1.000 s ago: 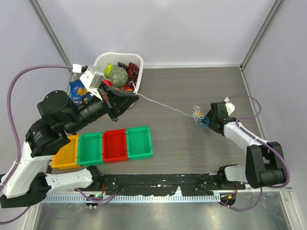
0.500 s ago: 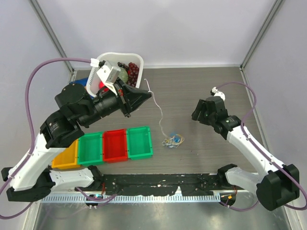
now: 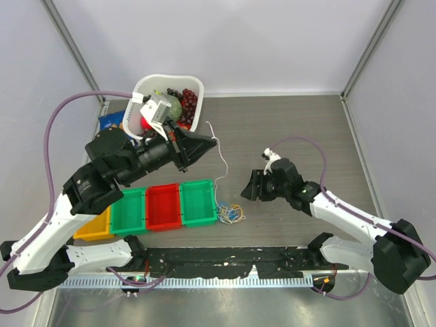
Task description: Untangle the cables
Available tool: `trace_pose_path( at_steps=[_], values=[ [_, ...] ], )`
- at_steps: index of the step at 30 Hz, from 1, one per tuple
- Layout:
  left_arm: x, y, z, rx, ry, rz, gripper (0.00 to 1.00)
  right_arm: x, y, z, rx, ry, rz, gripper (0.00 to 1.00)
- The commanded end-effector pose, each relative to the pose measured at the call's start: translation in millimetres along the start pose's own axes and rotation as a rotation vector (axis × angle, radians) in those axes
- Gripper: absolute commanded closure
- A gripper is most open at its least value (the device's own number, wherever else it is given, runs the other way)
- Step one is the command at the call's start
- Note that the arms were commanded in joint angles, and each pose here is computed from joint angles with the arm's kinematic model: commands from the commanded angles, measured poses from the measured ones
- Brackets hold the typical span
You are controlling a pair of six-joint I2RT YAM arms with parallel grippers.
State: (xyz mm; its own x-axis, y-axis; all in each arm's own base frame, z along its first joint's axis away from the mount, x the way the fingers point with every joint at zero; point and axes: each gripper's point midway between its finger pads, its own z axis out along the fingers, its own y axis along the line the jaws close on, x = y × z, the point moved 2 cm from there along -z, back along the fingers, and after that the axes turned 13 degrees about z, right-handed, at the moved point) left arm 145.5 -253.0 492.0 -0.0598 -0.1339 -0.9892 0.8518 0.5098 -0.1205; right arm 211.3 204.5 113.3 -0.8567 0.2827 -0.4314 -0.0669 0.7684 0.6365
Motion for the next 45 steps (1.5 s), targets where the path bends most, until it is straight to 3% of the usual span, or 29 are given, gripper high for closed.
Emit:
trace_pose_path(
  at_steps=[1, 7, 12, 17, 22, 24, 26, 27, 31, 35, 39, 40, 45],
  values=[
    [0, -1, 7, 0.003, -0.030, -0.041, 1.00, 9, 65, -12, -0.313, -0.043, -0.065, 0.44],
    [5, 1, 13, -0.009, -0.008, -0.036, 1.00, 43, 85, -14, -0.443, 0.037, -0.086, 0.51],
    [6, 1, 14, -0.009, -0.010, -0.033, 1.00, 56, 79, 4, -0.382, 0.065, -0.109, 0.52],
    [9, 4, 11, -0.021, 0.001, -0.021, 1.00, 69, 75, 20, -0.376, 0.106, -0.089, 0.64],
    [12, 6, 12, -0.029, -0.001, -0.011, 1.00, 76, 77, 24, -0.384, 0.145, -0.088, 0.66],
    [15, 7, 11, -0.035, 0.007, -0.007, 1.00, 77, 75, 25, -0.374, 0.153, -0.080, 0.72],
    [19, 8, 11, -0.038, 0.021, 0.005, 1.00, 73, 70, 26, -0.326, 0.136, -0.086, 0.87],
    [21, 15, 10, -0.078, 0.025, 0.011, 1.00, 66, 64, 27, -0.274, 0.092, -0.095, 0.98],
    [36, 38, 4, -0.209, 0.059, 0.045, 1.00, -2, 49, -13, -0.004, -0.217, -0.096, 0.99],
    [68, 79, -8, -0.461, 0.102, 0.066, 1.00, -73, 67, -101, 0.065, -0.538, -0.079, 0.99],
    [99, 112, -36, -0.691, 0.128, 0.052, 1.00, -140, 57, -208, 0.302, -0.918, 0.039, 0.99],
    [104, 114, -41, -0.707, 0.127, 0.048, 1.00, -148, 41, -227, 0.425, -1.004, 0.047, 0.99],
    [75, 106, -76, -0.666, 0.000, 0.020, 1.00, -169, 21, -280, 0.668, -1.239, 0.098, 0.99]
  ],
)
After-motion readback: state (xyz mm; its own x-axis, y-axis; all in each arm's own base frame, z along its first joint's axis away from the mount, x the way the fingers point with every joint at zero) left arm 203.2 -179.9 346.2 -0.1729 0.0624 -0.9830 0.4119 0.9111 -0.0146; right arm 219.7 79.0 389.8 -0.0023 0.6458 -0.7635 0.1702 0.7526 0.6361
